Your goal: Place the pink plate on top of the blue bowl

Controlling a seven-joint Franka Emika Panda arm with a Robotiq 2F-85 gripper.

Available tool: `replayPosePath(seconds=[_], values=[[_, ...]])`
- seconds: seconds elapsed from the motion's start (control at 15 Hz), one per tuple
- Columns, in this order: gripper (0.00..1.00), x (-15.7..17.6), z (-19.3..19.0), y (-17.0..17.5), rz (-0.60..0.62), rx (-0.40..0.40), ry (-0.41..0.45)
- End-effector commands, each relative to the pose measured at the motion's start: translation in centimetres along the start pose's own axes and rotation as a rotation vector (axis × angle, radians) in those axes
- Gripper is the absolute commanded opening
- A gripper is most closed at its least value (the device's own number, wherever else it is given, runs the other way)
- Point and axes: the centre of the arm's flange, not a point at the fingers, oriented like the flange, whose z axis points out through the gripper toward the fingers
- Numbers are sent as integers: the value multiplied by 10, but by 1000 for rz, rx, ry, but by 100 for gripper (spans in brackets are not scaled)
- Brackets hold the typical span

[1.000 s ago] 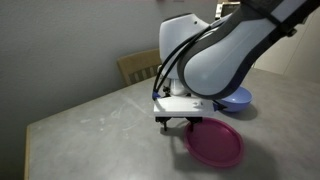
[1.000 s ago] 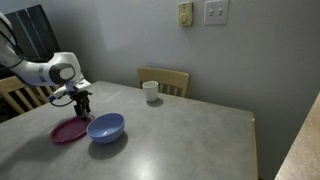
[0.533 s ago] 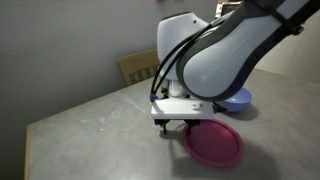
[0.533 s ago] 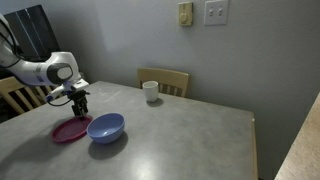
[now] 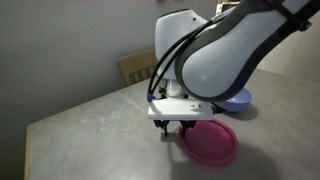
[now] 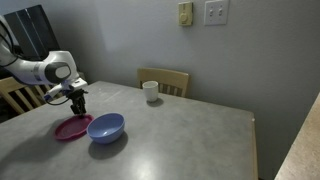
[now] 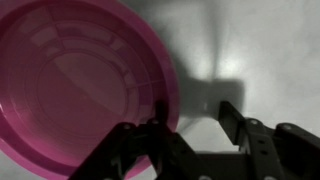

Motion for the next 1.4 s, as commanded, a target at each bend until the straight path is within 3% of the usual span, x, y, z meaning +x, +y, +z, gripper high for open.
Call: replayPosePath(seconds=[0.0,0.13,0.33,0.4,1.33], values=[[34,-11,7,11,8,-2,-27],[31,-9,5,12,8,-2,-26],[5,-6,2,13,7,-3,-20],[1,-6,1,13,5,-4,-18],[3,4,-47,-10,-8,-150,39]])
